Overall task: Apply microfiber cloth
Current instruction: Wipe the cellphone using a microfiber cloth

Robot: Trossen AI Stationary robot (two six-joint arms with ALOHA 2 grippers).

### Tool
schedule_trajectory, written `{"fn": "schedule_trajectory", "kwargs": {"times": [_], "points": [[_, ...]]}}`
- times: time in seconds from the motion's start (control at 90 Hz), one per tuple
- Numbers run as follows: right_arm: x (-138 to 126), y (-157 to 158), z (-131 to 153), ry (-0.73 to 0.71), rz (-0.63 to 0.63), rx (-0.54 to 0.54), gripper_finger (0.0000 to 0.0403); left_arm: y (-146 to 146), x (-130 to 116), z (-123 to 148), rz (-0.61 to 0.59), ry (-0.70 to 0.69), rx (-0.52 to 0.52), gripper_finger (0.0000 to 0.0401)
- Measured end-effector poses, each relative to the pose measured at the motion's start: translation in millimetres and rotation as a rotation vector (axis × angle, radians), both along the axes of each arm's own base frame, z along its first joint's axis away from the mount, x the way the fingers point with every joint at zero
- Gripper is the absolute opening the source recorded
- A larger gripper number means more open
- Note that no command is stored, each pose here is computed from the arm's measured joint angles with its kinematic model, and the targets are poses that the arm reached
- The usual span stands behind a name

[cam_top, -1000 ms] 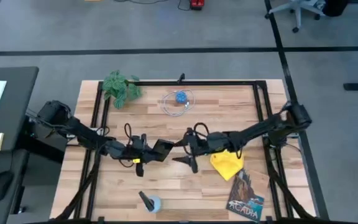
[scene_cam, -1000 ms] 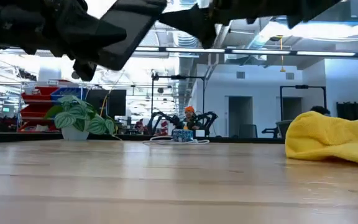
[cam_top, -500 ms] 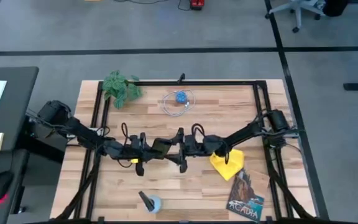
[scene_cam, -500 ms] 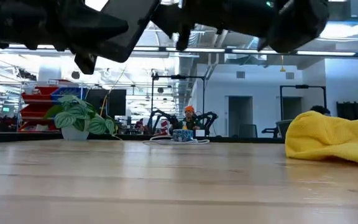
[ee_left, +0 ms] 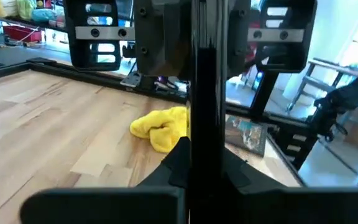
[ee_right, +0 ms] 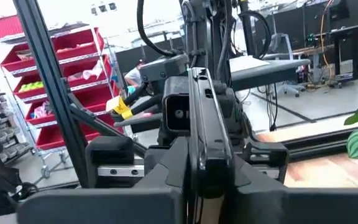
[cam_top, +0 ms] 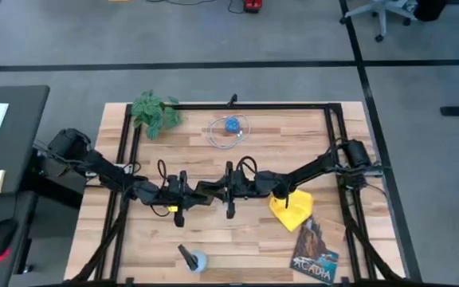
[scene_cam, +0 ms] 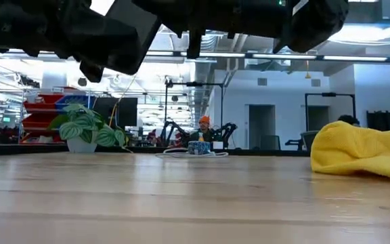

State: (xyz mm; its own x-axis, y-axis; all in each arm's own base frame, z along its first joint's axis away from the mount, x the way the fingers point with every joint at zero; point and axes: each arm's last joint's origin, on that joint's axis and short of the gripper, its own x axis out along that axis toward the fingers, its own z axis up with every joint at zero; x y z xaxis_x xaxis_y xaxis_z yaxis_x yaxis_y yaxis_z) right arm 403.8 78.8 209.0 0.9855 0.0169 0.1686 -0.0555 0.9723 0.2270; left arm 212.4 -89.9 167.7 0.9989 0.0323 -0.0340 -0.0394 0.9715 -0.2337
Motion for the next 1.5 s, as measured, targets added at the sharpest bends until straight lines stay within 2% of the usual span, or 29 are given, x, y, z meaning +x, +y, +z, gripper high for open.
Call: {"fn": "schedule_trajectory", "kwargs": {"times": [0.211,0.344,0.478,0.6,0.722,0.889,1.089,1.267,1.5], "points": [[-9.6,-10.0,28.6,0.037,-0.018,0.002,0.0013,1.0,-0.3,-6.3,0.014,0.065,0.107,0.0106],[-24.4,-18.3,54.6,0.114,-0.05,-0.006,0.0013,3.7,-3.0,-19.0,0.059,0.192,0.158,0.0154],[-41.4,-23.5,73.2,0.205,-0.054,0.025,0.0013,8.4,-9.3,-30.9,0.144,0.322,0.113,0.0169],[-46.8,-23.4,70.3,0.296,-0.052,0.062,0.0013,12.5,-15.7,-36.8,0.21,0.4,0.066,0.0164],[-41.5,-15.6,45.7,0.351,0.003,0.16,0.0012,13.7,-20.5,-36.7,0.222,0.433,0.041,0.0155],[-28.5,3.6,-8.8,0.427,0.041,0.315,0.0012,10.3,-25.3,-31.1,0.2,0.422,0.035,0.0146],[-9.0,18.0,-63.3,0.349,0.108,0.482,0.0015,6.1,-28.8,-26.2,0.173,0.403,0.032,0.0144],[-2.4,7.8,-96.8,0.364,0.07,0.549,0.0017,5.1,-29.0,-25.5,0.171,0.396,0.028,0.0143],[0.4,-7.1,-106.3,0.403,0.02,0.517,0.005,5.3,-29.0,-25.4,0.178,0.394,0.028,0.0143]]}}
